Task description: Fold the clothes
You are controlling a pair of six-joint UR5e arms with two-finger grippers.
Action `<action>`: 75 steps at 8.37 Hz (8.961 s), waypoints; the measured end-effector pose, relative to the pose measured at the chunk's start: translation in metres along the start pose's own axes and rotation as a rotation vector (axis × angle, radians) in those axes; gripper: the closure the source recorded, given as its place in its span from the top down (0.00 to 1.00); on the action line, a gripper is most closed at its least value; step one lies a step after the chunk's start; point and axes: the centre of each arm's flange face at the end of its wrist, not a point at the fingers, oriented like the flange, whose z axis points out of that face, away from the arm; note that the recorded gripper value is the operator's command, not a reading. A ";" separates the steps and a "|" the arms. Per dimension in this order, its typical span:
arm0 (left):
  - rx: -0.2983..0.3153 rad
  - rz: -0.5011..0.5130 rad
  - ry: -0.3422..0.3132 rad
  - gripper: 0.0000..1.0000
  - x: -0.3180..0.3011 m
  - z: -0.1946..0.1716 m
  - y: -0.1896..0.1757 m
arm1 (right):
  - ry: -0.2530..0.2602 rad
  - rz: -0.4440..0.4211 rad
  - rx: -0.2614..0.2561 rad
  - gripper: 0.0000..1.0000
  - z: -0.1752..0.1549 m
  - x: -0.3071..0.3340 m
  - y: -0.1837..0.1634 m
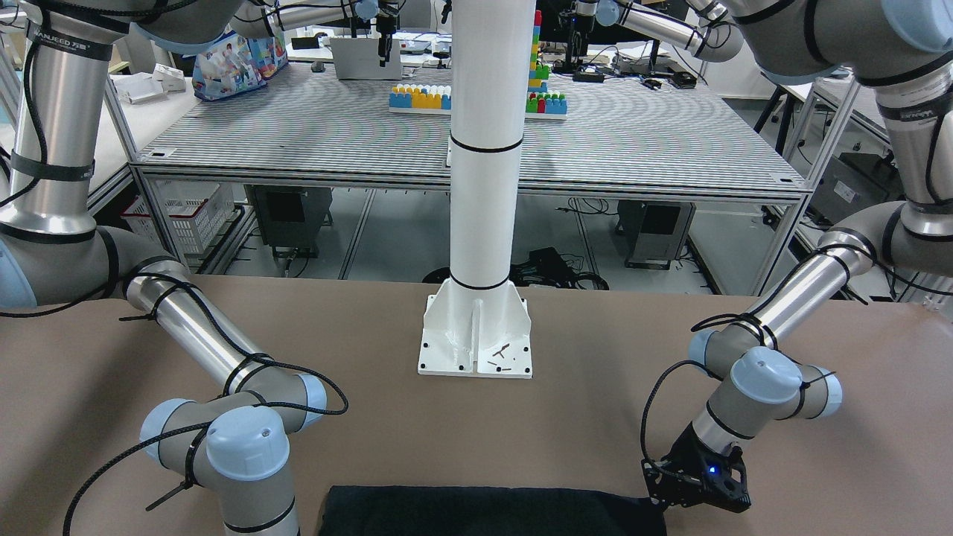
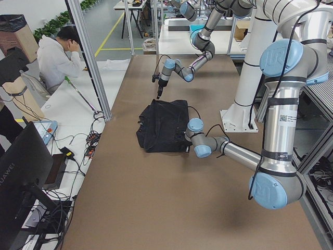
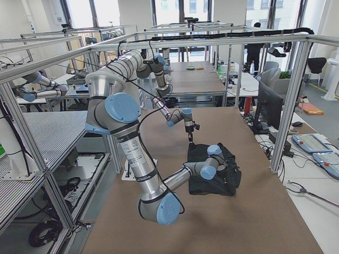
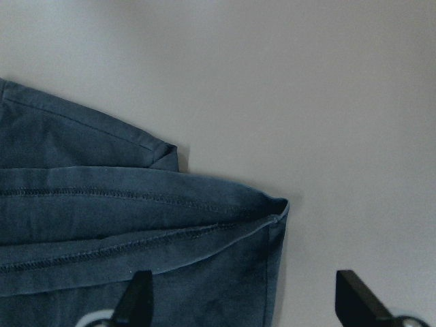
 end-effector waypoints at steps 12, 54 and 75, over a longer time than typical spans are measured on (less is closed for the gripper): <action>0.233 0.014 -0.352 0.28 0.032 0.054 -0.395 | 0.003 -0.002 -0.001 0.94 0.001 0.001 0.000; 0.240 0.220 -0.285 1.00 -0.051 -0.003 -0.341 | -0.141 0.334 0.022 0.94 -0.040 -0.040 0.252; 0.224 0.220 -0.269 1.00 -0.041 0.011 -0.323 | 0.167 -0.393 -0.069 0.43 -0.038 -0.169 0.248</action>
